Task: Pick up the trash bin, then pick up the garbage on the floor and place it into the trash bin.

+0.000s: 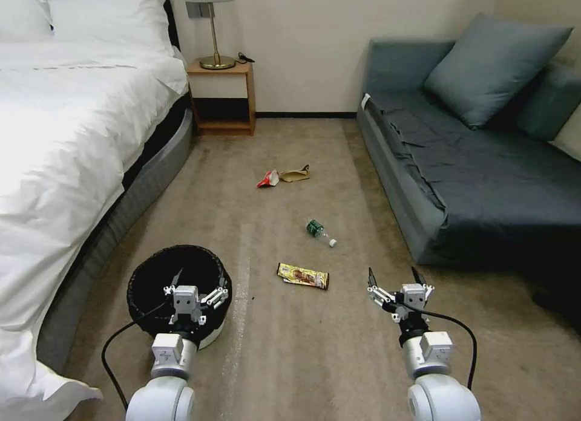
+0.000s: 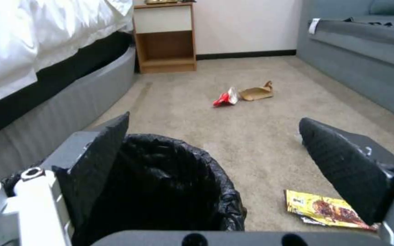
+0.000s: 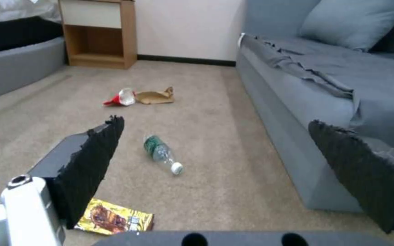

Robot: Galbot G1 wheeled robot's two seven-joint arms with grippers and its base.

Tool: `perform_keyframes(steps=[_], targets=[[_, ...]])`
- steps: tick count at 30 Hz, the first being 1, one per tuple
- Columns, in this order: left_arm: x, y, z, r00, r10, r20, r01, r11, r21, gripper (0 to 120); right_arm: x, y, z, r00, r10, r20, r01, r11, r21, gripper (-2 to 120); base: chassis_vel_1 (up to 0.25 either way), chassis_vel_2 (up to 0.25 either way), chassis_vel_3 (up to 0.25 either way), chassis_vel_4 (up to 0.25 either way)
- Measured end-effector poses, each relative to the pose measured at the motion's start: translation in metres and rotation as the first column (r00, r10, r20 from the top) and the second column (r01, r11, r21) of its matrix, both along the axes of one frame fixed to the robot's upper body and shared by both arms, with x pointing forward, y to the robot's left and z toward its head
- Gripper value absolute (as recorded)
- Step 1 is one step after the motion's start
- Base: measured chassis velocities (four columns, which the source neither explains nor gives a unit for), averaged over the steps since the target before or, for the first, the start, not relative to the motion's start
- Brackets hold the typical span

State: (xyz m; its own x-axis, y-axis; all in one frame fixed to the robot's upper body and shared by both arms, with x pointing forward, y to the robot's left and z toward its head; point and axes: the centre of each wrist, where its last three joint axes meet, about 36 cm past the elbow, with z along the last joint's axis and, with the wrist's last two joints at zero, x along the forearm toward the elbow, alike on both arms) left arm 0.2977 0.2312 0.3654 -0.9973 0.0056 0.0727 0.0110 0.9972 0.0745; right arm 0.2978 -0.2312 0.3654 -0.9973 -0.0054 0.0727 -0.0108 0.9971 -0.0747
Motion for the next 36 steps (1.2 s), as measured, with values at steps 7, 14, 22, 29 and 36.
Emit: perform_keyframes(steps=[7,14,22,29,36], targets=[[0.0000,0.0000,0.0000,1.000,0.000,0.000,0.000,1.000,0.000,100,0.0000,0.0000,0.0000,1.000,0.000,0.000,0.000,1.000,0.000,100,0.000,0.000,0.000,0.000],[0.0000,0.0000,0.0000,1.000,0.000,0.000,0.000,1.000,0.000,100,0.0000,0.0000,0.0000,1.000,0.000,0.000,0.000,1.000,0.000,100,0.000,0.000,0.000,0.000],[0.0000,0.0000,0.0000,1.000,0.000,0.000,0.000,1.000,0.000,100,0.0000,0.0000,0.0000,1.000,0.000,0.000,0.000,1.000,0.000,100,0.000,0.000,0.000,0.000],[0.0000,0.0000,0.0000,1.000,0.000,0.000,0.000,1.000,0.000,100,0.0000,0.0000,0.0000,1.000,0.000,0.000,0.000,1.000,0.000,100,0.000,0.000,0.000,0.000],[0.0000,0.0000,0.0000,1.000,0.000,0.000,0.000,1.000,0.000,100,0.0000,0.0000,0.0000,1.000,0.000,0.000,0.000,1.000,0.000,100,0.000,0.000,0.000,0.000]])
